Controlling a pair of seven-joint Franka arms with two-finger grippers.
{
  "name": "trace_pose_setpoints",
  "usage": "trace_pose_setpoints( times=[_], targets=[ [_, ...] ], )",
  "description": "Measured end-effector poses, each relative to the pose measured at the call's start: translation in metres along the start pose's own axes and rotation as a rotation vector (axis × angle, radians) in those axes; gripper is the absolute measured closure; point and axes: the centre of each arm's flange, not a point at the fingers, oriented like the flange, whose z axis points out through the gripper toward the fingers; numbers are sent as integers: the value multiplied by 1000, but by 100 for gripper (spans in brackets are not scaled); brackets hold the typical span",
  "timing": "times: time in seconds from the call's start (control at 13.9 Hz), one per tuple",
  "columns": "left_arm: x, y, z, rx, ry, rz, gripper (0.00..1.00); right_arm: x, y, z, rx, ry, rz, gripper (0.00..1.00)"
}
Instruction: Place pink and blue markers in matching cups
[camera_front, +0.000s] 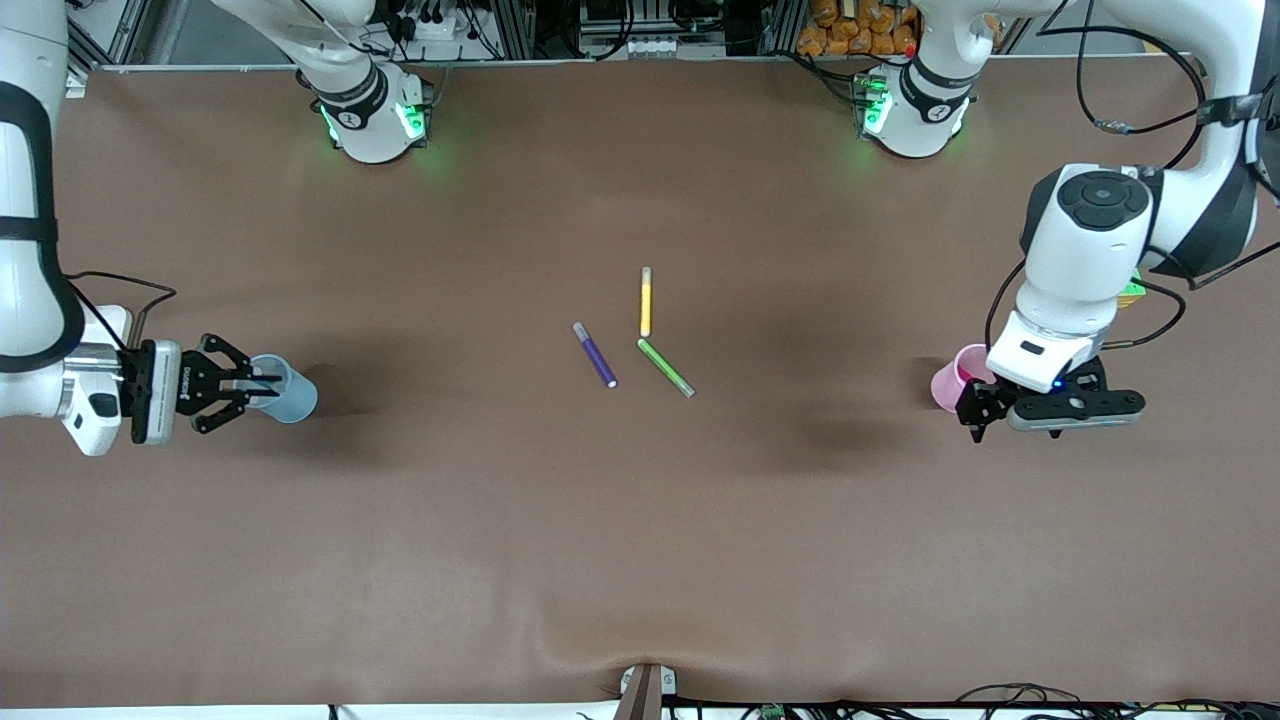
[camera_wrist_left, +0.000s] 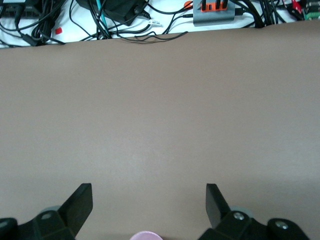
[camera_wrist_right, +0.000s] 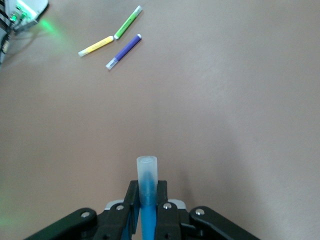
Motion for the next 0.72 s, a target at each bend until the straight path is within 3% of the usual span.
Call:
trace_pose_setpoints(
  times=[0.43, 0.72],
  targets=[
    [23, 19, -42, -26, -123, -54, 0, -43, 7, 26, 52, 22, 26, 79],
    [26, 3, -87, -58, -209, -30, 0, -30, 6, 12, 33, 20, 1, 37]
  ],
)
